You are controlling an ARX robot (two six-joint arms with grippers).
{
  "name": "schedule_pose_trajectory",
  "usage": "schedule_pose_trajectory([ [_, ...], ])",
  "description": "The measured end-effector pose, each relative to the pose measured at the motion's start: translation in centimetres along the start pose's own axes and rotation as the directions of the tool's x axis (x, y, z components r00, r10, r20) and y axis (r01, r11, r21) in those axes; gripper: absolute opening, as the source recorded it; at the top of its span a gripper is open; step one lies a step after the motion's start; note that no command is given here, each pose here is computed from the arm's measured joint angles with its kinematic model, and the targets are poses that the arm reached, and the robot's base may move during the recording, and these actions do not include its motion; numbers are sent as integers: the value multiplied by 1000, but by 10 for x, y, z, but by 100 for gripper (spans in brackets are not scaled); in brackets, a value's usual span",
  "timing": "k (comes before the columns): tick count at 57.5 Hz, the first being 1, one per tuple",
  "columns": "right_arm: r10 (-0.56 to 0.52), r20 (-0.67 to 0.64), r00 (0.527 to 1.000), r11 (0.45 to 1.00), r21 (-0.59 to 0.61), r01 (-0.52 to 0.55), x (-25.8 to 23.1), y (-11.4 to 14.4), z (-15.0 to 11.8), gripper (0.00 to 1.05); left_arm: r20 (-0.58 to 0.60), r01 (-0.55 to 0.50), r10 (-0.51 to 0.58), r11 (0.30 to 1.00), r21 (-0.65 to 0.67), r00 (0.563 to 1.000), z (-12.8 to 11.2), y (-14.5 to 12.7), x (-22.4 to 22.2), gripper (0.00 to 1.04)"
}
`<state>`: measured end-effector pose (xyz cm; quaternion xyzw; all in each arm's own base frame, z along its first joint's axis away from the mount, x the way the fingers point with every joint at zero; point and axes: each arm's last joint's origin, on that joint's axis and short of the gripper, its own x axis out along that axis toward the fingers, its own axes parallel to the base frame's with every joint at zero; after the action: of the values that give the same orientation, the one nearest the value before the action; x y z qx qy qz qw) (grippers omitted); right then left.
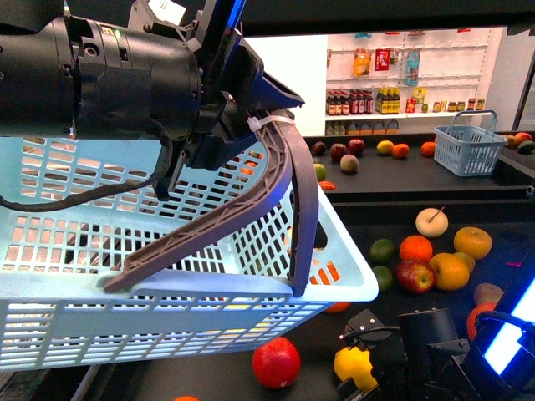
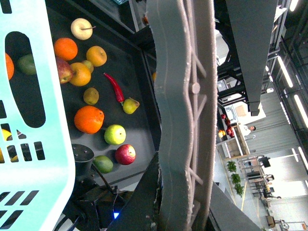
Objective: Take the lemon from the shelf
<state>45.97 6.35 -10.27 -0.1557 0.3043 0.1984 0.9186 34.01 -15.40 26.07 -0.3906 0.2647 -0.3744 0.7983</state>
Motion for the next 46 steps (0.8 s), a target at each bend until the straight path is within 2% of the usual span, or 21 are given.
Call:
schedule_pose_trajectory([
  [5,-5,-2,1000,1000,4,5,-1,0,0,67,0,0,0,1000,1,1000,0,0,0,11],
  [10,-24,-8,1000,1000,14,24,-3,-2,1,63,0,0,0,1000,0,1000,0,0,0,11],
  [17,-65,-21,998,997,49,66,-9,-6,4,62,0,0,0,1000,0,1000,0,0,0,11],
  [24,-160,-18,987,977,140,161,-20,-24,18,62,0,0,0,1000,0,1000,0,0,0,11],
  [31,-316,-5,949,914,268,305,-44,-56,40,62,0,0,0,1000,0,1000,0,0,0,11],
  [36,-412,25,911,842,394,370,-74,-80,62,62,0,0,0,1000,0,1000,0,0,0,11],
  [41,-468,59,882,782,492,382,-104,-95,83,62,0,0,0,1000,1,1000,0,0,0,11],
  [43,-489,88,868,744,561,363,-124,-99,95,62,0,0,0,1000,1,1000,0,0,0,11],
  [46,-502,118,857,720,606,339,-140,-100,105,62,0,0,0,1000,0,1000,0,0,0,11],
])
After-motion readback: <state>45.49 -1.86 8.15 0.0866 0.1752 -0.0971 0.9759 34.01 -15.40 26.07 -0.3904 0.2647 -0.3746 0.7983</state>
